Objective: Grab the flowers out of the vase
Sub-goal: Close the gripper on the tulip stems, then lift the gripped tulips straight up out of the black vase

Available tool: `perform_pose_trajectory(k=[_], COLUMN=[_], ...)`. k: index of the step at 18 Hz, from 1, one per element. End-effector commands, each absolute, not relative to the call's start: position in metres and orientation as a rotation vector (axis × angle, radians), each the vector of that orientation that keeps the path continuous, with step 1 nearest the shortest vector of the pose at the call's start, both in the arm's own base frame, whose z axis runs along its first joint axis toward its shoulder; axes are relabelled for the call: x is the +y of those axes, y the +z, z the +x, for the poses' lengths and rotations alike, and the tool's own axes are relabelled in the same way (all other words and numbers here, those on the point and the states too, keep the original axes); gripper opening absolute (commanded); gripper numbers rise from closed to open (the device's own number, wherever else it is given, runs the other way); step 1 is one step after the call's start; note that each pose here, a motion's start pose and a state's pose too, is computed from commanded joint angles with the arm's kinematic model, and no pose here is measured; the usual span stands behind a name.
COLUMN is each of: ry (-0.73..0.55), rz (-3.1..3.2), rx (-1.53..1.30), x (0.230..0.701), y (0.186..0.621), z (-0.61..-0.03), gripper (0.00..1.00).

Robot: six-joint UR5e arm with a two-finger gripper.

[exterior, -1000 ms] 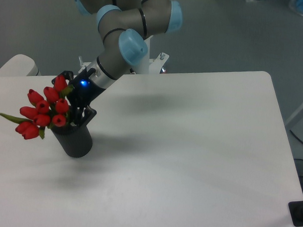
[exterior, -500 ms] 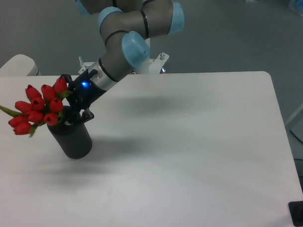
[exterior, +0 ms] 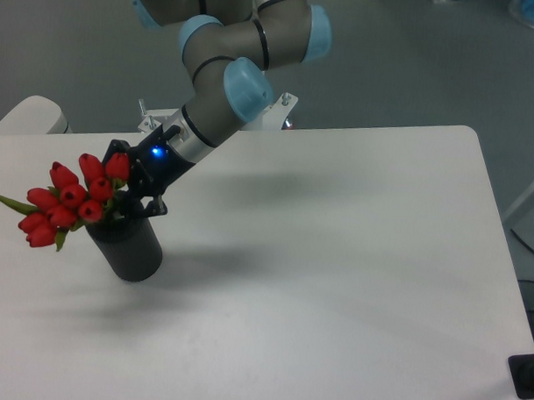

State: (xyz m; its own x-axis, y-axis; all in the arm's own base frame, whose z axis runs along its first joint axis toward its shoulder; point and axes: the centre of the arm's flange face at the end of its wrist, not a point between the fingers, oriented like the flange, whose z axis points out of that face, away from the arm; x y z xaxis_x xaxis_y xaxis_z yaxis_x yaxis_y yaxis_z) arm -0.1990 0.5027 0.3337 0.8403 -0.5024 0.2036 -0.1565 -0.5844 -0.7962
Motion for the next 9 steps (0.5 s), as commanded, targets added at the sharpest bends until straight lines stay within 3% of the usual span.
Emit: perform_pose_trajectory(k=[9], ry=[-0.527], rz=[-2.149], rx=[0.383], x=[0.505], y=[0.367], z=[-0.212], gripper=[0.37])
